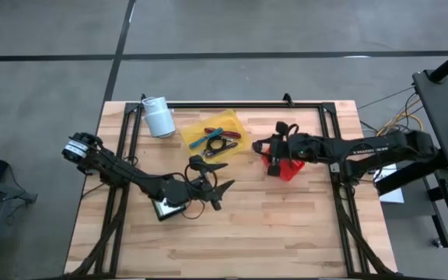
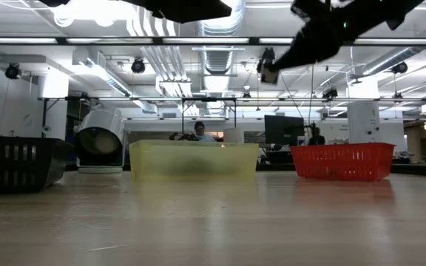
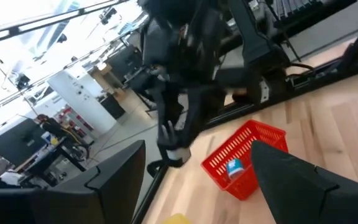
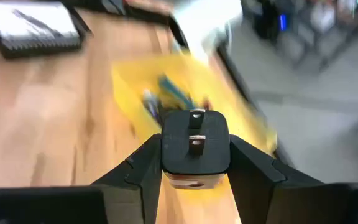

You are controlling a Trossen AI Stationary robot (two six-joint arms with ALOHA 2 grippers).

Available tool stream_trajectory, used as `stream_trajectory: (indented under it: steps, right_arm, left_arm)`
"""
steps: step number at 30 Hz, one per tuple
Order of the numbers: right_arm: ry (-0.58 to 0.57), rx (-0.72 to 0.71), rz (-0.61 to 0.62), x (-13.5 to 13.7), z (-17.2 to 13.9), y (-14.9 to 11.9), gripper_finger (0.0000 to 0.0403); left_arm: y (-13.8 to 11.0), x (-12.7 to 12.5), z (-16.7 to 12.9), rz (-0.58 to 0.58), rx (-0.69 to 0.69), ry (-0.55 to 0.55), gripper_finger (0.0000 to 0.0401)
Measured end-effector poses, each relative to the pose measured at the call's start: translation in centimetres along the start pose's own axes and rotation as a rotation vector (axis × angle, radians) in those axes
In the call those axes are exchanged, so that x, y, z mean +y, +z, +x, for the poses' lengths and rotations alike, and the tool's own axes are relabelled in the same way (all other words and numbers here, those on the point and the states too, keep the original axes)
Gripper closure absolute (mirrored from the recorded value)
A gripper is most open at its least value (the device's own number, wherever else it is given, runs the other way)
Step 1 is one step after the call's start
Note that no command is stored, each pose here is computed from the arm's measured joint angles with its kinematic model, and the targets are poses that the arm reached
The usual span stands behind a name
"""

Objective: Pick and place items into bin
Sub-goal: Put the black charger adapter into the red bin

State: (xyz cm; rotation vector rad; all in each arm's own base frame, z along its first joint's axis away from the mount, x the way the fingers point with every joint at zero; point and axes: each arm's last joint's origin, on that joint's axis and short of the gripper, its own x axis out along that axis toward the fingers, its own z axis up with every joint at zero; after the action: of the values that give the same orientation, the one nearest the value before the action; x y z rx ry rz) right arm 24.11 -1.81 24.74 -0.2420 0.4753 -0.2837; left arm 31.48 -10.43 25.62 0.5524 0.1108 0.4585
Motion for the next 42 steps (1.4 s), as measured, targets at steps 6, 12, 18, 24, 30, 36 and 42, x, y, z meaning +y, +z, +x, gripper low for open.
stream_trajectory:
  steps: [6, 12, 18, 24, 30, 36, 42]
  right_arm:
    - [-0.075, 0.161, 0.174, -1.4, 0.7, -3.9, 0.0268]
    - [-0.146, 0.265, 0.259, -1.5, 0.7, -7.1, 0.0268]
    - [-0.155, 0.340, 0.327, -1.1, 0.5, -8.5, 0.0268]
    - [-0.167, 0.415, 0.363, -1.0, 0.2, -9.2, 0.0268]
    - [-0.203, 0.482, 0.494, -0.9, -0.1, -9.9, 0.0268]
    - [-0.242, 0.586, 0.581, -0.9, -0.8, -9.8, 0.0261]
    - [-0.192, 0.634, 0.554, -0.4, -1.3, -8.9, 0.0265]
  left_arm:
    - [-0.1, -0.1, 0.0, 0.011, 0.009, -0.006, 0.0130]
    - [-0.1, -0.1, 0.0, 0.012, 0.011, -0.003, 0.0129]
    - [-0.1, -0.1, 0.0, 0.014, 0.011, -0.003, 0.0129]
    - [-0.2, -0.1, 0.0, 0.024, 0.015, -0.006, 0.0129]
    - [-0.2, -0.1, 0.0, 0.026, 0.024, 0.008, 0.0129]
    - [-0.2, -0.1, 0.0, 0.027, 0.025, 0.009, 0.0129]
    - [-0.2, -0.1, 0.0, 0.026, 0.025, 0.010, 0.0129]
